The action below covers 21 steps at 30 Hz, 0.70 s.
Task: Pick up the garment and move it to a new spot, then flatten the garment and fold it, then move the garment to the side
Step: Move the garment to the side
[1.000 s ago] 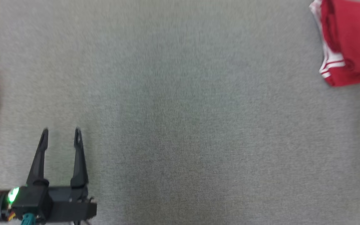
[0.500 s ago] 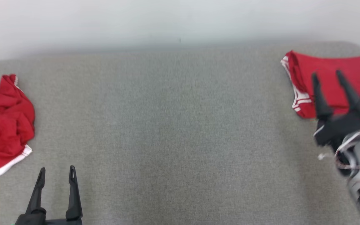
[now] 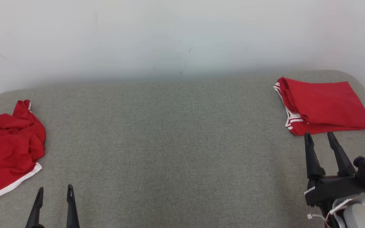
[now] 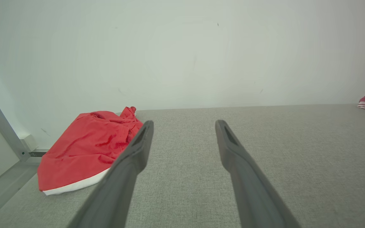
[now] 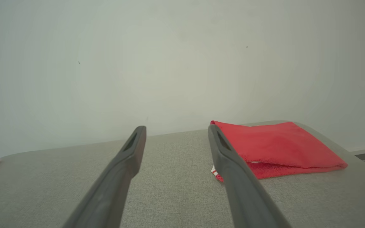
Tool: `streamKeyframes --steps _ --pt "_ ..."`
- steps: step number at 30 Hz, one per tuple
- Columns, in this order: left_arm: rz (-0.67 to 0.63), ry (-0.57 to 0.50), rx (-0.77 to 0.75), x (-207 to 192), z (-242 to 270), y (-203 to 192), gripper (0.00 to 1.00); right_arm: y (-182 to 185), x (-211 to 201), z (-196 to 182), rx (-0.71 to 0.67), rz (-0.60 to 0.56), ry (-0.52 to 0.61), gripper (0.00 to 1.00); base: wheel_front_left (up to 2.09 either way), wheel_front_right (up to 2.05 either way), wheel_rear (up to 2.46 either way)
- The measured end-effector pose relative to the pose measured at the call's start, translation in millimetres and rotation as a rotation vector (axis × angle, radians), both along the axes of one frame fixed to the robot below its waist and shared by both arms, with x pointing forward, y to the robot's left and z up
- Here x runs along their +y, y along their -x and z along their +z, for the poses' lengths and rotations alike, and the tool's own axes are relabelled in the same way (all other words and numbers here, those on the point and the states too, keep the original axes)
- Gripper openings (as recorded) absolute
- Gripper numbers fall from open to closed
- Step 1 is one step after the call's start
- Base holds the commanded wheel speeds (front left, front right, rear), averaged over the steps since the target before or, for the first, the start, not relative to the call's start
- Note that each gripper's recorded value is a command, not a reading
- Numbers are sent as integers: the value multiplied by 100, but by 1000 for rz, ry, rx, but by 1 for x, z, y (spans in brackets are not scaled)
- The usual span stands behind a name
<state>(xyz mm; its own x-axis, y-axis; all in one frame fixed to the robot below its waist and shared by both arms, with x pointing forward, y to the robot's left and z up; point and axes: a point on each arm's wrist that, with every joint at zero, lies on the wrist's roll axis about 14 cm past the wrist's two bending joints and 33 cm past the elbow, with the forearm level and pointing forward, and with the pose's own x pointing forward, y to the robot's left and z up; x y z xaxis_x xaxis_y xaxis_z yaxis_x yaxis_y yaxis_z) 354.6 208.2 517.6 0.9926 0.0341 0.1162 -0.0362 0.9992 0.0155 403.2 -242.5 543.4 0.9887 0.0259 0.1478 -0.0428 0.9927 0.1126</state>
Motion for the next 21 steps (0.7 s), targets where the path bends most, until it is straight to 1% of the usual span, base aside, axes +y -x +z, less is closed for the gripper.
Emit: streamKeyframes --steps 7,11,17,21 --pt "-5 -9 6 0 -2 3 100 31 4 -20 31 -49 -51 100 0 0 0" --pt "-6 -10 9 -1 -3 4 100 43 11 -31 58 -41 -29 100 0 0 0" --pt "-8 -11 17 -1 -5 6 100 49 22 -32 55 -26 -23 100 0 0 0" --pt "1 -17 31 0 -10 9 100 53 28 -36 65 -12 4 100 0 0 0"
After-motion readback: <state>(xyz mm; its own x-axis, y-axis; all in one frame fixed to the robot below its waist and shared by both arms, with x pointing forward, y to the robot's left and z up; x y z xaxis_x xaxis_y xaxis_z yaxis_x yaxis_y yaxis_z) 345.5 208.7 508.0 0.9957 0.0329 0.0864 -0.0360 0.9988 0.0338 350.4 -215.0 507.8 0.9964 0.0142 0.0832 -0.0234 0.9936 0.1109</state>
